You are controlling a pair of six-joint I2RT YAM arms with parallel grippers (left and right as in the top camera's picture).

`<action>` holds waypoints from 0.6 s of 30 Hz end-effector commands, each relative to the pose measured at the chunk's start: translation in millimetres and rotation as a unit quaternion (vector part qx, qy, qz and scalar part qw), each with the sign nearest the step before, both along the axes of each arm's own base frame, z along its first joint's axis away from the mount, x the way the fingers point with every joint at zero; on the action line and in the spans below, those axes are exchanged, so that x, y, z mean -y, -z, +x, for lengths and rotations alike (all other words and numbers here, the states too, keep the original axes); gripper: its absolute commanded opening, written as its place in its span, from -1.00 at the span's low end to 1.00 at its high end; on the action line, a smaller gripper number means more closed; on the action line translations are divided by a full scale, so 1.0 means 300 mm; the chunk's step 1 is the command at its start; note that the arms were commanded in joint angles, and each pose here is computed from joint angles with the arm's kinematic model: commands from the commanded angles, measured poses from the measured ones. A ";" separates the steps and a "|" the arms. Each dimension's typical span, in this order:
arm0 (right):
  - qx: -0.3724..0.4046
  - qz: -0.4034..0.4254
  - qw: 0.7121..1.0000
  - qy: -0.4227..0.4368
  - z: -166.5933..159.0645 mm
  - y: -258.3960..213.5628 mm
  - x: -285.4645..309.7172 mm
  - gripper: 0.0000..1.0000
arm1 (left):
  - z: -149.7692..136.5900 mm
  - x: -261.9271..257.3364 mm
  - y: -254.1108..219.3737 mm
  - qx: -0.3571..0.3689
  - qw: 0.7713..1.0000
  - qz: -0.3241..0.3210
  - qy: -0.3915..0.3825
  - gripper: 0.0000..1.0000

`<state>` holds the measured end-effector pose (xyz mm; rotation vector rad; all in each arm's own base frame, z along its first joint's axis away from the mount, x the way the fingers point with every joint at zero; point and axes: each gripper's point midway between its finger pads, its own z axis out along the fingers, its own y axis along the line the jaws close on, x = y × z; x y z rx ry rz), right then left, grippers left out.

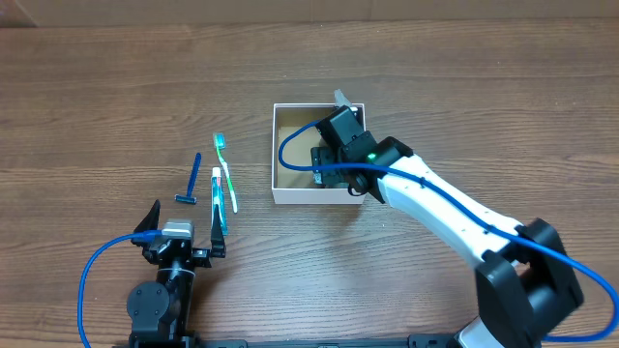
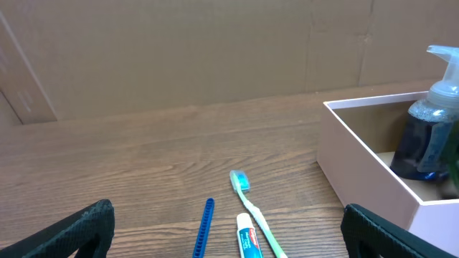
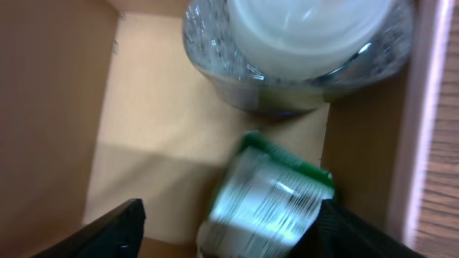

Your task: Pack container

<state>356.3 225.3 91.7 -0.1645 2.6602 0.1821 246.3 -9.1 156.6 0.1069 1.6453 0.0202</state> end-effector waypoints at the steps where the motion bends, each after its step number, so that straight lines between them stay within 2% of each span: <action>1: 0.054 0.031 0.998 0.003 0.017 -0.172 -0.006 0.62 | -0.001 -0.010 0.000 0.002 1.000 0.000 -0.006 1.00; 7: 0.072 0.031 0.997 0.010 -0.029 -0.277 0.045 0.63 | -0.001 -0.010 0.000 0.002 1.000 0.000 -0.006 1.00; 14: 0.092 -0.053 0.990 0.087 -0.045 -0.339 0.272 0.63 | -0.001 -0.010 0.000 0.002 1.000 0.000 -0.006 1.00; 18: 0.070 -0.075 0.985 0.140 -0.039 -0.327 0.421 0.76 | -0.001 -0.010 0.000 0.002 1.000 0.000 -0.006 1.00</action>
